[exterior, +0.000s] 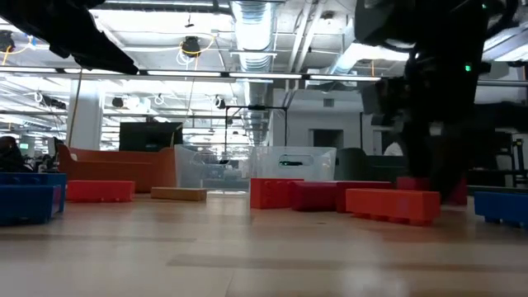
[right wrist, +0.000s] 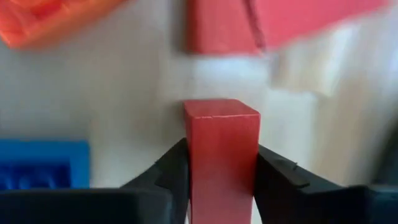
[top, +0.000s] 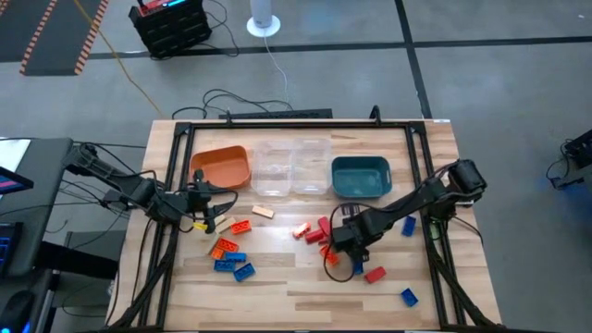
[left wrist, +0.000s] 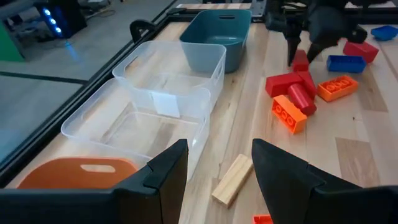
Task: Sort blocks
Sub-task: Put the red block into the blue bin
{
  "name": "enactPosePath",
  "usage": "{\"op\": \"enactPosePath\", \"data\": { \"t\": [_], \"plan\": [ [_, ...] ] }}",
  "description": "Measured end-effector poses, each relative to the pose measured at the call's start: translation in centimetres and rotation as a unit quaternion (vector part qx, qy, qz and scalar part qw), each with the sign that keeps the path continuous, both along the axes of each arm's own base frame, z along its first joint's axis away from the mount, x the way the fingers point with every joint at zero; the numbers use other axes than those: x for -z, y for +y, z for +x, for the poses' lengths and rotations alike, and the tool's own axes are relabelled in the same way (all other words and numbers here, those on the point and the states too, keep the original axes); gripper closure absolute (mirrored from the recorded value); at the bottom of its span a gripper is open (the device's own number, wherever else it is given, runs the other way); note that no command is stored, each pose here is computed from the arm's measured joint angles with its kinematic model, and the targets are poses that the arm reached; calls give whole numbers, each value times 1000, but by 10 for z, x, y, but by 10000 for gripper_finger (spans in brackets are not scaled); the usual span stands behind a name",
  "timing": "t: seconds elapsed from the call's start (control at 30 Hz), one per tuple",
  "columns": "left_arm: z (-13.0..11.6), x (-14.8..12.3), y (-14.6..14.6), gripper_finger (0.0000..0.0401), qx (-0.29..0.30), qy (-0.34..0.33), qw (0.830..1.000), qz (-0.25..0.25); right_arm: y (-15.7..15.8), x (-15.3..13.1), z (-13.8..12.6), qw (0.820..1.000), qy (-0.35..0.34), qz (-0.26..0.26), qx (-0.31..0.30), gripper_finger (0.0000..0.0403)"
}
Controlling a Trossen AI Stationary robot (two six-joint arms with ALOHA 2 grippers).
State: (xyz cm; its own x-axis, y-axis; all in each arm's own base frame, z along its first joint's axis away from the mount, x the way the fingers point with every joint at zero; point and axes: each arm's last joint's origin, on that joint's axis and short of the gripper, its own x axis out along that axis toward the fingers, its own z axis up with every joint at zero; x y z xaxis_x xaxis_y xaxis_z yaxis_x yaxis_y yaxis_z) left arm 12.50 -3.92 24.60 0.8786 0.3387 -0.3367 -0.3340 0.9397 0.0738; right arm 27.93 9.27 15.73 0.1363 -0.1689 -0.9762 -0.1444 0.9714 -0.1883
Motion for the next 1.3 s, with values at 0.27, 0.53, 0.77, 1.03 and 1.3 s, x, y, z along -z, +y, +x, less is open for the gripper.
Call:
{"op": "enactPosePath", "data": {
  "t": [0.27, 0.53, 0.77, 1.03, 1.3],
  "plan": [
    [0, 0, 0, 228, 5, 4, 1000, 7, -37, -68, -16, 992, -99, -26, 74, 248],
    [-1, 3, 0, 228, 14, 19, 1000, 8, -113, -92, -29, 960, -130, -123, 215, 200],
    [-2, 4, 0, 228, 14, 26, 1000, 5, -172, -55, -15, 967, -51, -48, 246, 221],
    [-2, 5, -1, 228, 35, 31, 999, -8, -162, -75, -16, 970, -78, -24, 230, 208],
    [-2, 5, -1, 228, 35, 30, 999, -9, -61, -96, 7, 969, -193, 41, 152, 200]
  ]
}}
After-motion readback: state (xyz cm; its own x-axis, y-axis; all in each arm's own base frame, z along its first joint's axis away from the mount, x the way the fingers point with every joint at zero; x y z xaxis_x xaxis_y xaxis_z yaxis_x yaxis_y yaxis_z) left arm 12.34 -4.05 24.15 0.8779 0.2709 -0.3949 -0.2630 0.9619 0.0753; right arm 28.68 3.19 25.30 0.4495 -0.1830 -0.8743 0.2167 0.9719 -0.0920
